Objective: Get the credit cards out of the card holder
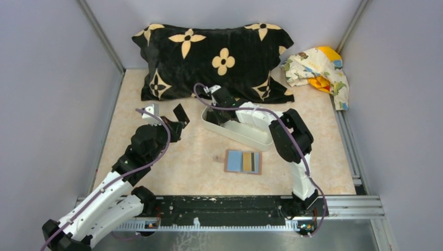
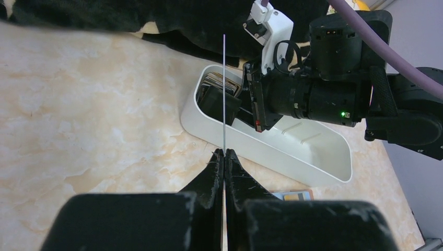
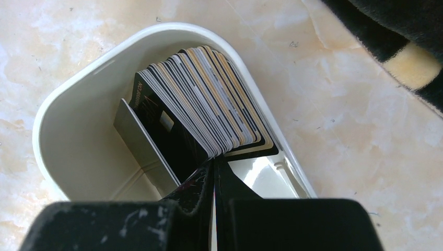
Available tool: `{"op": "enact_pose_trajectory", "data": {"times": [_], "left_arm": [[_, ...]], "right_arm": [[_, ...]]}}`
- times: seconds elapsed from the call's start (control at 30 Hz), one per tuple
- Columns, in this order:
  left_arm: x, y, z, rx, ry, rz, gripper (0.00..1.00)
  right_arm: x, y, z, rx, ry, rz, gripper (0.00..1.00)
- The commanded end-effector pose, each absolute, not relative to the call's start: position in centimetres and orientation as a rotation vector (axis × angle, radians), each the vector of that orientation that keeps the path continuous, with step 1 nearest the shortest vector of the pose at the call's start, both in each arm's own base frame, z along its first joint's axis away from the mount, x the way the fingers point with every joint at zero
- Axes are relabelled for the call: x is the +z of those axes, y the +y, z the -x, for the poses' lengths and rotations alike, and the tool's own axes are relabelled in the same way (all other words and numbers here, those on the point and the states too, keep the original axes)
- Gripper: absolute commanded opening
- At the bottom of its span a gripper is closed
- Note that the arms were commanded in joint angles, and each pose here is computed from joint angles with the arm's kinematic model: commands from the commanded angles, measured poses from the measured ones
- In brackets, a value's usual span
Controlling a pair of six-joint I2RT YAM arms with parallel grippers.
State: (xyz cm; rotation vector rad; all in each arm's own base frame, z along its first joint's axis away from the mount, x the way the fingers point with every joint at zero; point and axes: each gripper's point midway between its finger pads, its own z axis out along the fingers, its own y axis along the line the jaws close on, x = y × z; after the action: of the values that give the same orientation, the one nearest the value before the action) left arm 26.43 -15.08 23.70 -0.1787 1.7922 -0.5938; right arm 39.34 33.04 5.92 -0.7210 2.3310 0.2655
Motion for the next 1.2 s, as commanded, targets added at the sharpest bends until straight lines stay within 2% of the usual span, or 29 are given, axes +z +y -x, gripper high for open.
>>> {"op": "enact_pose_trajectory", "data": {"times": [0.0, 0.57, 1.17], "left_arm": [[23.5, -15.0, -26.2, -0.604, 1.791, 0.161, 0.00], [23.3, -18.6, -25.5, -0.781, 1.783, 0.018, 0.00], [23.1, -17.7, -25.0, -0.763, 1.777, 0.038, 0.00]], "right_arm": [[8.3, 34.1, -40.0, 0.262, 2.269, 0.712, 0.00], [13.4, 29.7, -37.2, 0.223, 2.188, 0.624, 0.00], [9.3, 31.7, -36.7, 0.292, 2.262, 0.682, 0.00]]}}
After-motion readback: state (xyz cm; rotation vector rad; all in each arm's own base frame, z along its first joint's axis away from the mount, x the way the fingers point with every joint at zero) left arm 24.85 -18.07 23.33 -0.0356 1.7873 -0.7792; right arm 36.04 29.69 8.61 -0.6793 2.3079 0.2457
